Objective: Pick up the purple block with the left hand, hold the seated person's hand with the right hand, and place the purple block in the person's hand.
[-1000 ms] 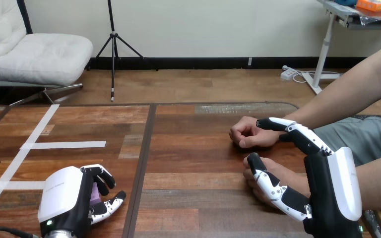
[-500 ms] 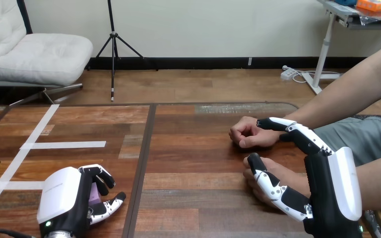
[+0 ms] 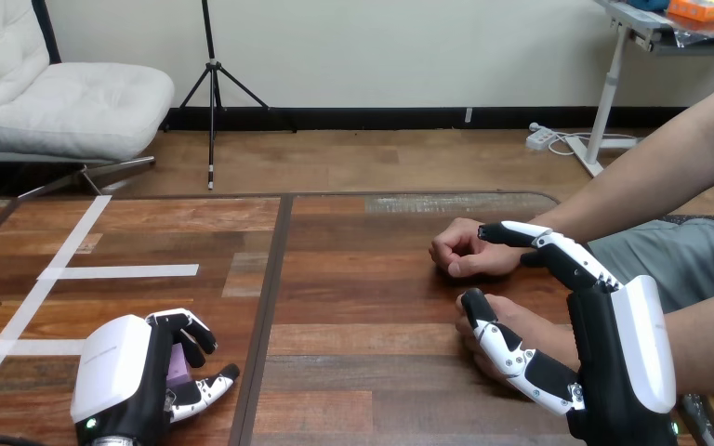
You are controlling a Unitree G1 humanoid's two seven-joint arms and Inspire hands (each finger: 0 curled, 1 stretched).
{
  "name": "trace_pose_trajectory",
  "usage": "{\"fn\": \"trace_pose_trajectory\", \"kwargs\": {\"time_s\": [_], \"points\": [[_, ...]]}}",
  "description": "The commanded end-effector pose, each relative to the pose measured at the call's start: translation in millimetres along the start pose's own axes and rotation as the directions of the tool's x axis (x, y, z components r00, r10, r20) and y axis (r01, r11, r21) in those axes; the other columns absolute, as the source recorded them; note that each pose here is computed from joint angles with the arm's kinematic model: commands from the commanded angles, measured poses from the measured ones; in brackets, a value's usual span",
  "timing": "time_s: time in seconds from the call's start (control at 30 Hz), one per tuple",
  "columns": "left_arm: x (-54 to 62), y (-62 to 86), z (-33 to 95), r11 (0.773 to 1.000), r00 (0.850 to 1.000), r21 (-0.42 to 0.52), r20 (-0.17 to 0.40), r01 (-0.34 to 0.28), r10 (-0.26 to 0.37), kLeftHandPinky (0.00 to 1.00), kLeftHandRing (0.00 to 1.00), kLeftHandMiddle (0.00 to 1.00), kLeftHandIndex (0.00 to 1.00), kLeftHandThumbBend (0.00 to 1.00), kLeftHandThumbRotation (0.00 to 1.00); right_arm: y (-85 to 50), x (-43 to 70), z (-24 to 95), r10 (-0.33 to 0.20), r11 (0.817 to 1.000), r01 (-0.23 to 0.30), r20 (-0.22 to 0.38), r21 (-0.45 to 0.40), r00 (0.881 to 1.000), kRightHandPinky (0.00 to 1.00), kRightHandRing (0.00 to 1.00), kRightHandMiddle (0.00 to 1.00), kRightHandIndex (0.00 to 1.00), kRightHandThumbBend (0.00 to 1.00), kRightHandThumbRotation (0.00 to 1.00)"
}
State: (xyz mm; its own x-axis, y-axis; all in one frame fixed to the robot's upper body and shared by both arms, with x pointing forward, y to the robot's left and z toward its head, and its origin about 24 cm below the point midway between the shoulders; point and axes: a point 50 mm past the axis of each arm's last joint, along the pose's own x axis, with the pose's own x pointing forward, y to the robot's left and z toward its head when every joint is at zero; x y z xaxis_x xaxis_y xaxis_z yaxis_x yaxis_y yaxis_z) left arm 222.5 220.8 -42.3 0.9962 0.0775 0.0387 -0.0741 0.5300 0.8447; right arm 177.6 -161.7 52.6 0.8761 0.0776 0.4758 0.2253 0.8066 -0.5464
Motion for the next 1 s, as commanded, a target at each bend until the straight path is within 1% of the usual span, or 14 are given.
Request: {"fn": "trace_pose_trajectory", "kwargs": {"time_s": [0.0, 0.47, 0.97], "points": [[5.2, -1.9, 4.7, 1.000, 1.000, -0.019, 0.013, -0.004, 0.004, 0.30, 0.37, 0.43, 0.43, 0.67, 0.14, -7.9, 13.6, 7.6, -0.035, 0.999, 0.035, 0.079, 0.005, 0.996, 0.65, 0.72, 0.72, 0.70, 0.44, 0.31], [6.9, -0.8, 4.6, 1.000, 1.000, 0.004, 0.018, -0.011, 0.011, 0.29, 0.36, 0.41, 0.41, 0.69, 0.13, -9.1, 13.4, 7.6, -0.034, 0.999, 0.033, 0.078, 0.012, 0.996, 0.64, 0.72, 0.72, 0.70, 0.45, 0.30], [8.5, 0.4, 7.1, 1.000, 0.999, -0.014, 0.030, -0.025, 0.026, 0.28, 0.35, 0.40, 0.42, 0.70, 0.12, -9.4, 13.0, 8.0, -0.030, 1.000, 0.030, 0.077, 0.006, 0.997, 0.64, 0.72, 0.71, 0.70, 0.45, 0.31]]}}
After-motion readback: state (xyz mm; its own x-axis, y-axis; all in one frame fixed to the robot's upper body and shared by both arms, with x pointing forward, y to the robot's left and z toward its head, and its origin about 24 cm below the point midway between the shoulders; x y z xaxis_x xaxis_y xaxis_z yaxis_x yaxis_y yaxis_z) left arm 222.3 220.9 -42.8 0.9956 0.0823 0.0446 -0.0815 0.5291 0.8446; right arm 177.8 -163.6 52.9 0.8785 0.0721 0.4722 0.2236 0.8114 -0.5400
